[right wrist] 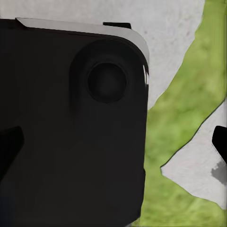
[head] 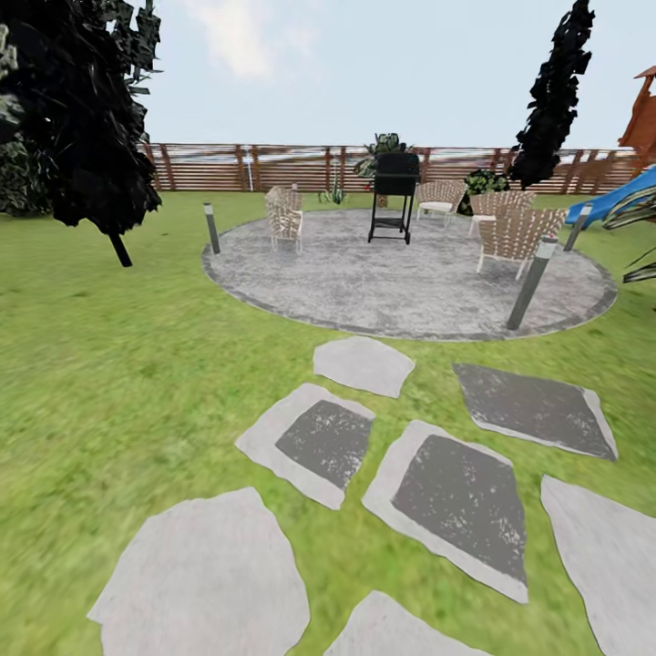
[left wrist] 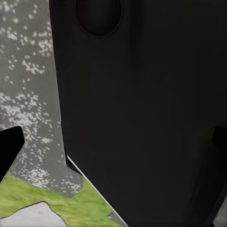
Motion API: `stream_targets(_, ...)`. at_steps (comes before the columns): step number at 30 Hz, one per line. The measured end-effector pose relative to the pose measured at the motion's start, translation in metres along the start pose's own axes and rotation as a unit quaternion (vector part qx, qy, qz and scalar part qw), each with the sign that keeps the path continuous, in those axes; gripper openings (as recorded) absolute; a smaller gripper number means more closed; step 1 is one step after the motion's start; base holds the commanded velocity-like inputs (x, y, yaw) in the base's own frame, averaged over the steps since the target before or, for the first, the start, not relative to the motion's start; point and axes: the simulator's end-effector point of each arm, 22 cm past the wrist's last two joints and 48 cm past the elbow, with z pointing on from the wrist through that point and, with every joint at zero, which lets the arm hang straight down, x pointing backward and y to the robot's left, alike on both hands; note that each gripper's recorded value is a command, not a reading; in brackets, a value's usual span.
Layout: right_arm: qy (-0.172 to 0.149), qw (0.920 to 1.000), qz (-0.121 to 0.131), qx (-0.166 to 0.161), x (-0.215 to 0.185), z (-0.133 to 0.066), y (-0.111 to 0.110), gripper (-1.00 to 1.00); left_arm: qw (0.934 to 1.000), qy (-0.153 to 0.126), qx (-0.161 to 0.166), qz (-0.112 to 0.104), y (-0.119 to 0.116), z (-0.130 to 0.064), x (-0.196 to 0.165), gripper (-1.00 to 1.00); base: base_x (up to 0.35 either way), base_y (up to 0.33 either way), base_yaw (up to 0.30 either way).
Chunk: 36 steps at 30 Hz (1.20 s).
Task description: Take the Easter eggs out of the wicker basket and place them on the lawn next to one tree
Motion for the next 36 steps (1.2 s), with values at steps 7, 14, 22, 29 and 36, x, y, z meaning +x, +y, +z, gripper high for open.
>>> stream_targets(7, 0.0, 1.0, 0.0, 0.0, 0.0, 0.0, -0.0003, 1.0, 1.0, 0.0, 0.0, 0.0, 0.0, 0.0, 0.0002, 1.0, 0.336, 0.0, 0.0)
stream_targets(14, 0.0, 1.0, 0.0, 0.0, 0.0, 0.0, -0.0002, 1.0, 1.0, 0.0, 0.0, 0.0, -0.0002, 0.0, 0.0, 1.0, 0.336, 0.0, 0.0)
stream_targets(22, 0.0, 1.0, 0.0, 0.0, 0.0, 0.0, -0.0003, 1.0, 1.0, 0.0, 0.0, 0.0, 0.0, 0.0, 0.0002, 1.0, 0.337, 0.0, 0.0)
stream_targets(29, 0.0, 1.0, 0.0, 0.0, 0.0, 0.0, -0.0001, 1.0, 1.0, 0.0, 0.0, 0.0, 0.0, 0.0, 0.0003, 1.0, 0.337, 0.0, 0.0)
stream_targets(36, 0.0, 1.0, 0.0, 0.0, 0.0, 0.0, -0.0001, 1.0, 1.0, 0.0, 0.001, 0.0, -0.001, 0.0, 0.0, 1.0, 0.337, 0.0, 0.0)
